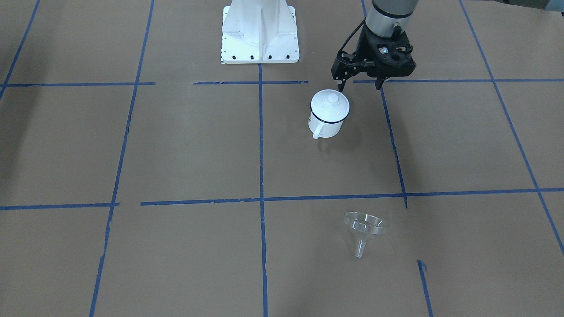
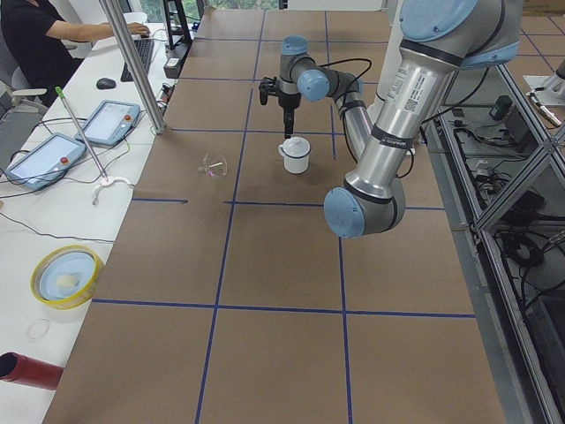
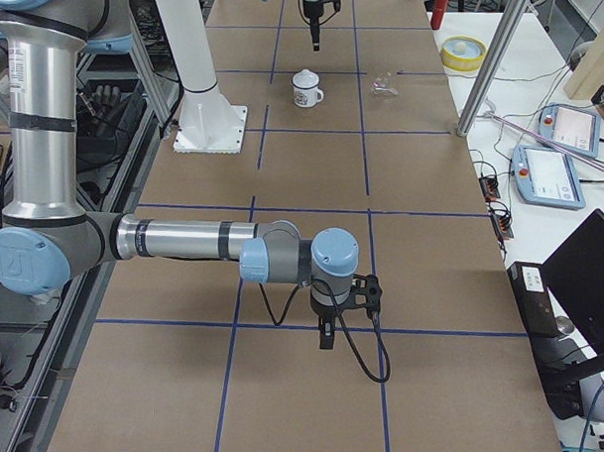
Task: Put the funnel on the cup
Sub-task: 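Reach the left gripper down over the white lid on the mug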
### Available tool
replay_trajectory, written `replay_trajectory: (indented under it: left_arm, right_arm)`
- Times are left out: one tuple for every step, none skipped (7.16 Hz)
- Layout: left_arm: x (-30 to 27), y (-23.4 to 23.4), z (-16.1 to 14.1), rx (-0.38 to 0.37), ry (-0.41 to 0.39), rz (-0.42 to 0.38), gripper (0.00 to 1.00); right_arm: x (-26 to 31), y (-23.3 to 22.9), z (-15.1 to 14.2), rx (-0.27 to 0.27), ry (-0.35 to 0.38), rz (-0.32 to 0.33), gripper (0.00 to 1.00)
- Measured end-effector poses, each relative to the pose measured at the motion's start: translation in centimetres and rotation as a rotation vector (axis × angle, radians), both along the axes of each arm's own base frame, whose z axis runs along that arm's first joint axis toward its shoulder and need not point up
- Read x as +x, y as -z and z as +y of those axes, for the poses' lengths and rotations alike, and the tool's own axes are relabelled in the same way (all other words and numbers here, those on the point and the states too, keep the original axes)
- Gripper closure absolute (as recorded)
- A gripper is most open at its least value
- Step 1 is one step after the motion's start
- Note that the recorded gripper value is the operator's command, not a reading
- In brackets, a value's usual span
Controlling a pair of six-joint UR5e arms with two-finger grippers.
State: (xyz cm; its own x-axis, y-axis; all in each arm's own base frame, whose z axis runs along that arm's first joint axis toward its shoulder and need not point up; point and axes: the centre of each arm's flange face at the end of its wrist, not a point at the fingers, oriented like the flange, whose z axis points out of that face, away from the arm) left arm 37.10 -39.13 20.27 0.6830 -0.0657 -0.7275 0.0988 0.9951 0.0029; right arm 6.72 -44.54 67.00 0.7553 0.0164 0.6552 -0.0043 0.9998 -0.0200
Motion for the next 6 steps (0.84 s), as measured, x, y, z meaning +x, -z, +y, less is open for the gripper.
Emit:
replay_trajectory:
  left_arm:
    - [2.7, 0.3, 1.0, -0.015, -0.004, -0.02, 0.03]
    - [4.3, 0.2, 1.6, -0.023, -0.01, -0.035, 0.07]
    - [5.1, 0.0, 1.8, -0.027, -0.016, -0.043, 0.1]
    - [5.7, -0.3, 1.7, -0.029, -0.02, -0.051, 0.12]
    - [6.0, -0.7, 1.5, -0.022, -0.027, -0.052, 0.16]
    - [6.3, -1.0, 1.4, -0.011, -0.036, -0.046, 0.22]
  right_arm:
    - [0.0, 0.0, 0.0, 0.0, 0.0, 0.0, 0.0]
    - [0.0, 0.0, 0.0, 0.0, 0.0, 0.0, 0.0]
    - [0.0, 0.0, 0.0, 0.0, 0.0, 0.0, 0.0]
    - [0.0, 0.0, 0.0, 0.0, 0.0, 0.0, 0.0]
    - [0.0, 0.0, 0.0, 0.0, 0.0, 0.0, 0.0]
    - [0.0, 0.0, 0.0, 0.0, 0.0, 0.0, 0.0]
